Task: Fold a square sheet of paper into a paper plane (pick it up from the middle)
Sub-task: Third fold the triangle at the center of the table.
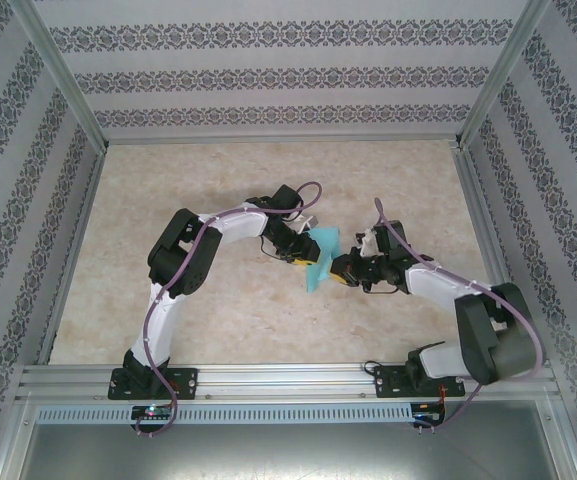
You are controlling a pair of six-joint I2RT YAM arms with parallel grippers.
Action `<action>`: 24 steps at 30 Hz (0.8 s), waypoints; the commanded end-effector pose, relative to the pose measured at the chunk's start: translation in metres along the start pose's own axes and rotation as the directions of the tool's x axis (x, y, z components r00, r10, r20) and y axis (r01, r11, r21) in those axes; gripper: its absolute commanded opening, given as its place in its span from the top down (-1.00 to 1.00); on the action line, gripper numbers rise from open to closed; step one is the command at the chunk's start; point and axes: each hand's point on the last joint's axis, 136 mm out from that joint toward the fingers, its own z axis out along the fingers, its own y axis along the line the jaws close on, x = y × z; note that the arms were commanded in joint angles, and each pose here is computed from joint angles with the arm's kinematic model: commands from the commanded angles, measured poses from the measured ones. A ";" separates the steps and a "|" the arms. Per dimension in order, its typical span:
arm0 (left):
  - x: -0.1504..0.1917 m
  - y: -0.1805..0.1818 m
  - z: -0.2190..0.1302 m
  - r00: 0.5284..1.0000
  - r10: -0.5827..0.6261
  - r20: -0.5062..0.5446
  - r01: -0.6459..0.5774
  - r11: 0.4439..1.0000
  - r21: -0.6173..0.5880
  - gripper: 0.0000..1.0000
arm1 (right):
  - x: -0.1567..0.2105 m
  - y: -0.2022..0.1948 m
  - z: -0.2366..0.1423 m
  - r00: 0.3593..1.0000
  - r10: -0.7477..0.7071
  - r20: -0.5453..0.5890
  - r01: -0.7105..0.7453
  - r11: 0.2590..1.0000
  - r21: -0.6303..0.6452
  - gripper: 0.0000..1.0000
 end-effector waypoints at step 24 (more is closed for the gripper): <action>0.019 0.026 0.016 0.997 -0.040 -0.072 0.038 0.998 -0.041 0.34 | -0.010 0.015 0.011 1.000 0.007 0.021 -0.007 1.000 -0.014 0.92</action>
